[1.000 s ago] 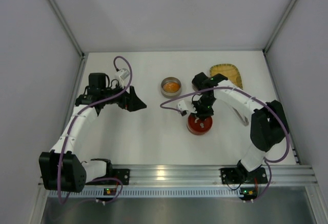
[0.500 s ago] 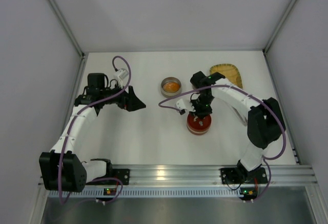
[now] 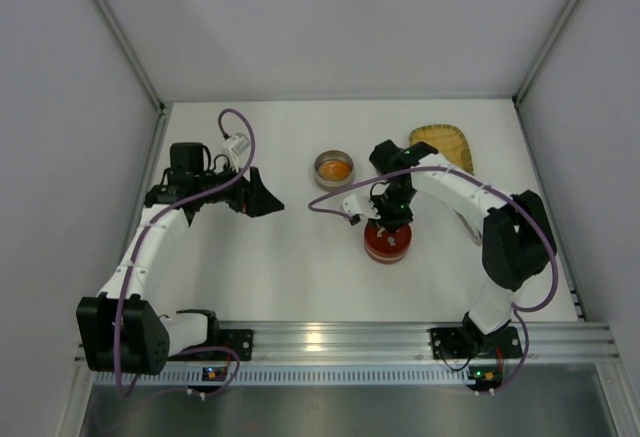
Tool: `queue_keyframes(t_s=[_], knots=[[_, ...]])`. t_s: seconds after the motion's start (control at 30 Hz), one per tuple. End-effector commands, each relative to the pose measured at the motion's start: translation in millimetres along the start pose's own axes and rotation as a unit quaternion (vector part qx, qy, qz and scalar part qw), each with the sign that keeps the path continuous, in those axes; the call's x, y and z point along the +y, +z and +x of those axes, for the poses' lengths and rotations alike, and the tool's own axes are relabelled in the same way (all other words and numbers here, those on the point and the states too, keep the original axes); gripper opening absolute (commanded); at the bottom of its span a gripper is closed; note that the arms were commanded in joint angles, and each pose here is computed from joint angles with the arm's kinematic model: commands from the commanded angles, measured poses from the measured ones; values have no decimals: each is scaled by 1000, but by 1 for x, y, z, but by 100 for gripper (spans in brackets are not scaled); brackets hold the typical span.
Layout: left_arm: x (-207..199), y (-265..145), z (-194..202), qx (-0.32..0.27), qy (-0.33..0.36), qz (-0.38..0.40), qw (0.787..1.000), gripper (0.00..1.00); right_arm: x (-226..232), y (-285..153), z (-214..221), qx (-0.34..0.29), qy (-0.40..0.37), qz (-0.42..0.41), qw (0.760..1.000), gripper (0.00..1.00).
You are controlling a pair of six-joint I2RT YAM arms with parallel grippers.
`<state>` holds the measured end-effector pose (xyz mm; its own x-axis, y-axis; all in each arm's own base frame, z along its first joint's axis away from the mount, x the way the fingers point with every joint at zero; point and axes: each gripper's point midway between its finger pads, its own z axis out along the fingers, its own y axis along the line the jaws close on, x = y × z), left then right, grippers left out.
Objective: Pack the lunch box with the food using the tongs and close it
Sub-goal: Close the box lid on the packing box.
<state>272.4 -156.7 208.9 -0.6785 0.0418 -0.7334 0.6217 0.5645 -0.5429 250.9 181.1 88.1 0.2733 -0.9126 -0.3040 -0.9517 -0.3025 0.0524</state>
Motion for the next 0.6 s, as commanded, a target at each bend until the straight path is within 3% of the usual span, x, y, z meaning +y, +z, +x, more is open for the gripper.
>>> queue_keyframes(t_s=[0.0, 0.57], knots=[[-2, 0, -10, -16, 18, 14, 1000, 98, -7, -5, -15, -19, -31, 30, 999, 0], [-3, -1, -10, -16, 17, 14, 1000, 98, -8, -3, -17, -29, -24, 40, 999, 0]])
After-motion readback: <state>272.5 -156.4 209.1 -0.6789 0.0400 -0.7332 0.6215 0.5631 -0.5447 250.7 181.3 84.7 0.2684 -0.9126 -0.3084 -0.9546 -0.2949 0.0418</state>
